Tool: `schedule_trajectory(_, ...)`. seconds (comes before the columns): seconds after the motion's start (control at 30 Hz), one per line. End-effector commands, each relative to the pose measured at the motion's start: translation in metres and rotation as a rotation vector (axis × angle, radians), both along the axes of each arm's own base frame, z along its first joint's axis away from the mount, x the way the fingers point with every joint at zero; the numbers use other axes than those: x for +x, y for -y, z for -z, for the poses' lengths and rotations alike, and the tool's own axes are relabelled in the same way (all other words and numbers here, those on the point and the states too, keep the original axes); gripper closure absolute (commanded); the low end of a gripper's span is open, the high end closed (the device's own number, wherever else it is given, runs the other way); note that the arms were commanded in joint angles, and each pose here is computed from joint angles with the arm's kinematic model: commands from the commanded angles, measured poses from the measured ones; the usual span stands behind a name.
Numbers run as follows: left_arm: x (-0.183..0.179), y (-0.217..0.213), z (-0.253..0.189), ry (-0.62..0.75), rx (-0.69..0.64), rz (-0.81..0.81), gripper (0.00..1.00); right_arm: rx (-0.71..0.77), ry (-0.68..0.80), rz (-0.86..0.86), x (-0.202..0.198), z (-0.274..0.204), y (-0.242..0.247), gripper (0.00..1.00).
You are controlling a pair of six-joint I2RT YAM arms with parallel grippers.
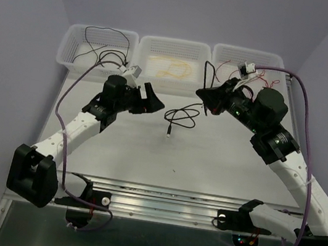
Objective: Untangle the cables
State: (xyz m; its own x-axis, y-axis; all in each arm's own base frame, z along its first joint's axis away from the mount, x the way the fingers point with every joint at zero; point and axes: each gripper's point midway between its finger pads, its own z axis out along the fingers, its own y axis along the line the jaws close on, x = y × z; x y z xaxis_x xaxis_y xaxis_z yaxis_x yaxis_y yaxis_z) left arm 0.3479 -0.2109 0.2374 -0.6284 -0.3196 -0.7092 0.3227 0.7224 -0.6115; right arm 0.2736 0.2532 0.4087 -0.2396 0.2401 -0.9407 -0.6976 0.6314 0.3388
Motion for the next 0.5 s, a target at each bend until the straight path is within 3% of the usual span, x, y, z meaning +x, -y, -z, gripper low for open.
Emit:
schedule_trajectory(0.0,-0.032,0.027,-0.032,0.09,-0.2,0.089,0.01,0.097,0.081,-0.19,-0.03,-0.037,-0.02,0.99)
schedule_trajectory(0.23,-0.066,0.059,0.024,-0.07,-0.211,0.139,0.01,0.139,0.105,-0.29,-0.04,-0.04,-0.032,0.99)
schedule_trajectory(0.47,-0.081,0.081,0.021,-0.096,-0.297,0.219,0.02,0.132,0.083,-0.28,-0.033,-0.032,-0.035,0.99)
